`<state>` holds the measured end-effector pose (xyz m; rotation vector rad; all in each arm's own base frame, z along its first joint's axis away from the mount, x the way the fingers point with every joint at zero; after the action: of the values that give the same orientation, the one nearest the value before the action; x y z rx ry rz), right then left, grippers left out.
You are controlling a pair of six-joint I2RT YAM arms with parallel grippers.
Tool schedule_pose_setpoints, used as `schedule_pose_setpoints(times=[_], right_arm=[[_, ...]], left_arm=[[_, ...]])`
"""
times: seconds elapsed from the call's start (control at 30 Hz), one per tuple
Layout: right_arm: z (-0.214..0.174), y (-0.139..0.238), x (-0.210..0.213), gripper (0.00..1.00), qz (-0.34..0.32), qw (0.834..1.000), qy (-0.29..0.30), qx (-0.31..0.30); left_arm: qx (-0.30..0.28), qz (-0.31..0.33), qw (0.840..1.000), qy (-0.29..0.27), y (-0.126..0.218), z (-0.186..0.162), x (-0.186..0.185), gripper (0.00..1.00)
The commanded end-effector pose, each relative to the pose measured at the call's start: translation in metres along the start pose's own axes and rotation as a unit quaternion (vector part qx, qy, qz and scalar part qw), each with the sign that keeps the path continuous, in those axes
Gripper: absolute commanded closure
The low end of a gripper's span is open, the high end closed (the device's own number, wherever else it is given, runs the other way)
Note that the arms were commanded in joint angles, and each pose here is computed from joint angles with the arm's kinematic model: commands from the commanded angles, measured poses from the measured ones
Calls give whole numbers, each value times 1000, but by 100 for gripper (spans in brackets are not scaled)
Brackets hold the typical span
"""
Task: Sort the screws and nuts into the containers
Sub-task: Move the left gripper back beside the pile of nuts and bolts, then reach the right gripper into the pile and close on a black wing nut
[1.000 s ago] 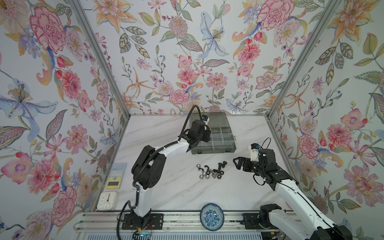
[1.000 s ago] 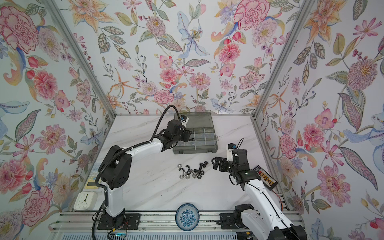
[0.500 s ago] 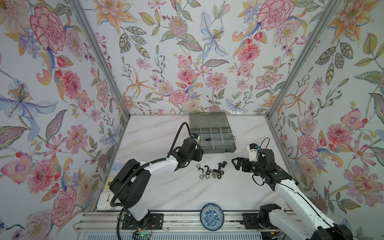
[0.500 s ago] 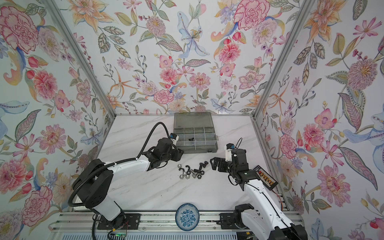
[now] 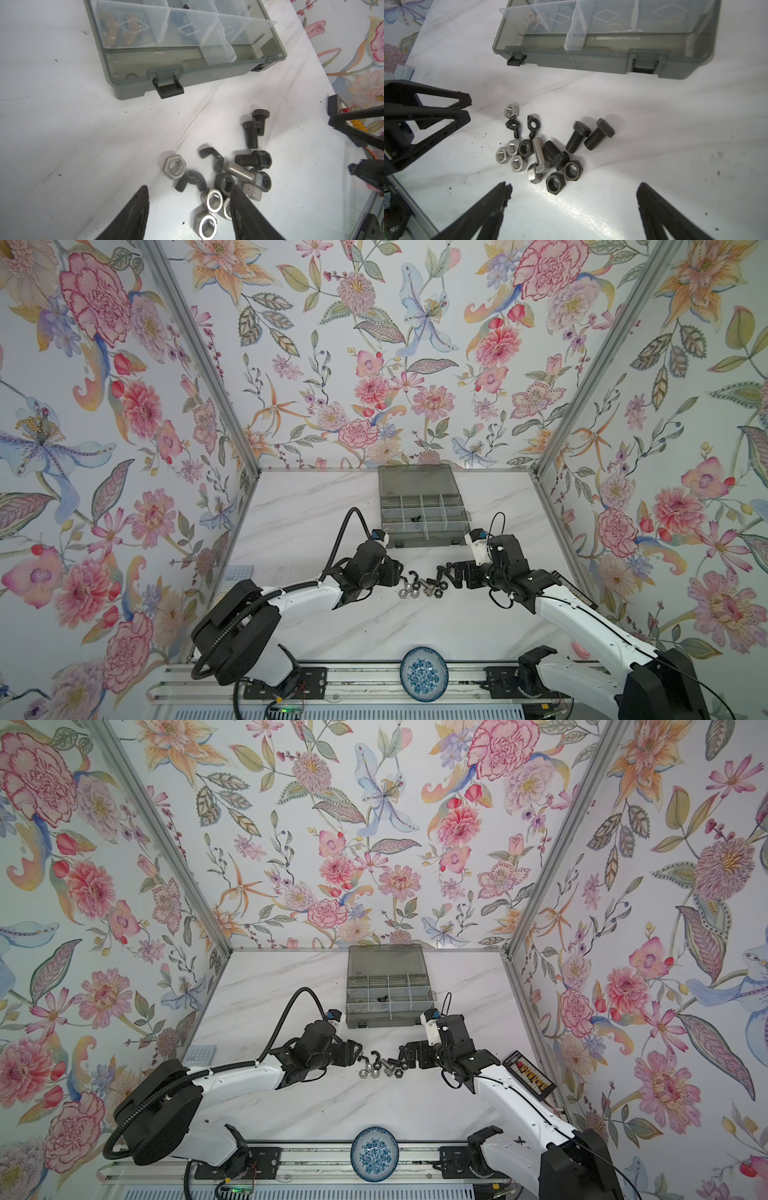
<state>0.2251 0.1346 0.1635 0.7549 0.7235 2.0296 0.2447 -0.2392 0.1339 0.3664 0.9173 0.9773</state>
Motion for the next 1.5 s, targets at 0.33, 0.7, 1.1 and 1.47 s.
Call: schedule_pose_setpoints(times=[0.33, 0.7, 1.1, 1.47], right_arm=[[32, -42, 47, 11, -25, 990, 134, 48], [34, -83, 66, 33, -20, 979, 173, 105], [21, -101, 74, 45, -6, 971, 196, 137], [17, -114, 76, 57, -7, 965, 216, 145]], left_arm=[[-13, 12, 1000, 22, 22, 3, 29, 28], [4, 43, 999, 3, 17, 1, 39, 26], [0, 41, 999, 3, 16, 1, 41, 22], [2, 37, 999, 11, 13, -1, 42, 21]])
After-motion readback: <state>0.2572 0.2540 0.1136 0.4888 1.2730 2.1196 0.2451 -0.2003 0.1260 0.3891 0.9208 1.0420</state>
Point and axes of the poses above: each gripper's point midway between its finger pads, its own y axis back along the fingers, its own x axis along the line the jaws close on, z = x × y, the point moved 7 cm from there along y, back along the fingers, and after that the axes turned 7 degrees about y, right-handed, at the moved point
